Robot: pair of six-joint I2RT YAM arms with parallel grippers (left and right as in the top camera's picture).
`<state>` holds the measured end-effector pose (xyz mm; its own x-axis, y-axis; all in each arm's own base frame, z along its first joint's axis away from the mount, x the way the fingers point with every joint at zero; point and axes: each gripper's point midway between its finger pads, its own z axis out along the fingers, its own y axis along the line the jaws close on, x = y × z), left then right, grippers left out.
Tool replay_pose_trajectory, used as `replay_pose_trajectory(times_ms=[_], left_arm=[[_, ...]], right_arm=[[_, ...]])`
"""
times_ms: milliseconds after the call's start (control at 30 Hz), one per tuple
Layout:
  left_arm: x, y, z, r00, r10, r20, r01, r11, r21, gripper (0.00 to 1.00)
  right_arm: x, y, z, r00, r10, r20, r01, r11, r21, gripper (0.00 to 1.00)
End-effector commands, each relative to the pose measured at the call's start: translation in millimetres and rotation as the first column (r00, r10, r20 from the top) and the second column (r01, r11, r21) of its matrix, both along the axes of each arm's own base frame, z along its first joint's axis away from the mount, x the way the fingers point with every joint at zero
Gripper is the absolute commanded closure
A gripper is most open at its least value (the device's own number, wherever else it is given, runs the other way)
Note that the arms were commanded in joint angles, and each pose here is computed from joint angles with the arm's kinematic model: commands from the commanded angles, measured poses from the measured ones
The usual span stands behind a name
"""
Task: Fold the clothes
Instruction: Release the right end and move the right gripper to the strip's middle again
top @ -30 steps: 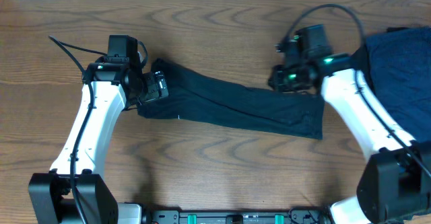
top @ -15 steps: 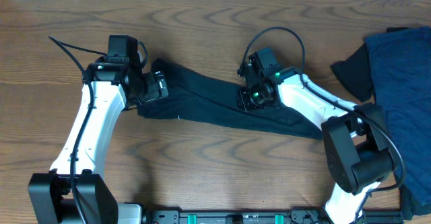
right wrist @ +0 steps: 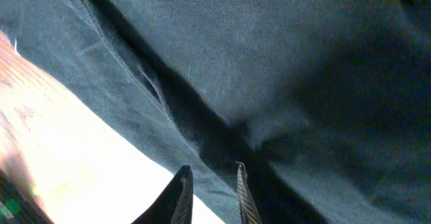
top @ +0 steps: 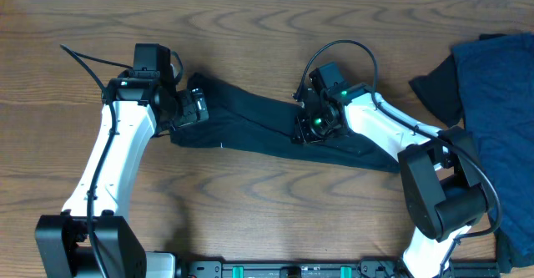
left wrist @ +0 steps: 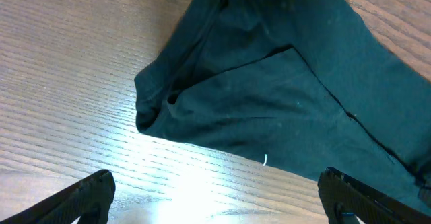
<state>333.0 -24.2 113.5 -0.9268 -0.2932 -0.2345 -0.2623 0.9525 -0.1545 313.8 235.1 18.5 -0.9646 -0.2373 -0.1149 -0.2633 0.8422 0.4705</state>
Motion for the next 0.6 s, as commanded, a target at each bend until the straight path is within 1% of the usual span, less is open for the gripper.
replay_pose_trajectory(times_ms=[0, 133, 300, 367, 467, 533, 567], left_arm=[[-3.2, 2.2, -6.6, 1.000, 0.006, -0.024, -0.006, 1.000, 0.008, 0.02], [-3.2, 2.2, -6.6, 1.000, 0.006, -0.024, -0.006, 1.000, 0.008, 0.02], [-3.2, 2.2, -6.6, 1.000, 0.006, -0.024, -0.006, 1.000, 0.008, 0.02], [-3.2, 2.2, -6.6, 1.000, 0.006, -0.024, -0.006, 1.000, 0.008, 0.02], [-3.2, 2.2, -6.6, 1.000, 0.006, -0.023, -0.006, 1.000, 0.008, 0.02], [-3.2, 2.2, -6.6, 1.000, 0.006, -0.024, -0.006, 1.000, 0.008, 0.02], [-3.2, 2.2, -6.6, 1.000, 0.006, -0.024, -0.006, 1.000, 0.008, 0.02]], right_arm=[[-8.9, 5.4, -6.0, 1.000, 0.004, -0.028, -0.004, 1.000, -0.004, 0.78], [-14.4, 11.9, -7.0, 0.999, 0.022, -0.030, -0.023, 1.000, -0.008, 0.74], [-25.7, 23.5, -8.4, 0.997, 0.063, -0.034, -0.064, 0.998, -0.011, 0.72], [-29.1, 25.1, -10.3, 0.997, 0.075, -0.029, -0.076, 0.997, -0.032, 0.69], [-29.8, 23.5, -14.5, 0.997, 0.083, -0.005, -0.083, 0.993, -0.086, 0.67], [-31.0, 30.6, -10.0, 0.995, 0.101, -0.004, -0.101, 0.994, -0.048, 0.68], [-33.5, 39.4, -2.3, 0.990, 0.143, -0.002, -0.143, 0.990, 0.010, 0.68]])
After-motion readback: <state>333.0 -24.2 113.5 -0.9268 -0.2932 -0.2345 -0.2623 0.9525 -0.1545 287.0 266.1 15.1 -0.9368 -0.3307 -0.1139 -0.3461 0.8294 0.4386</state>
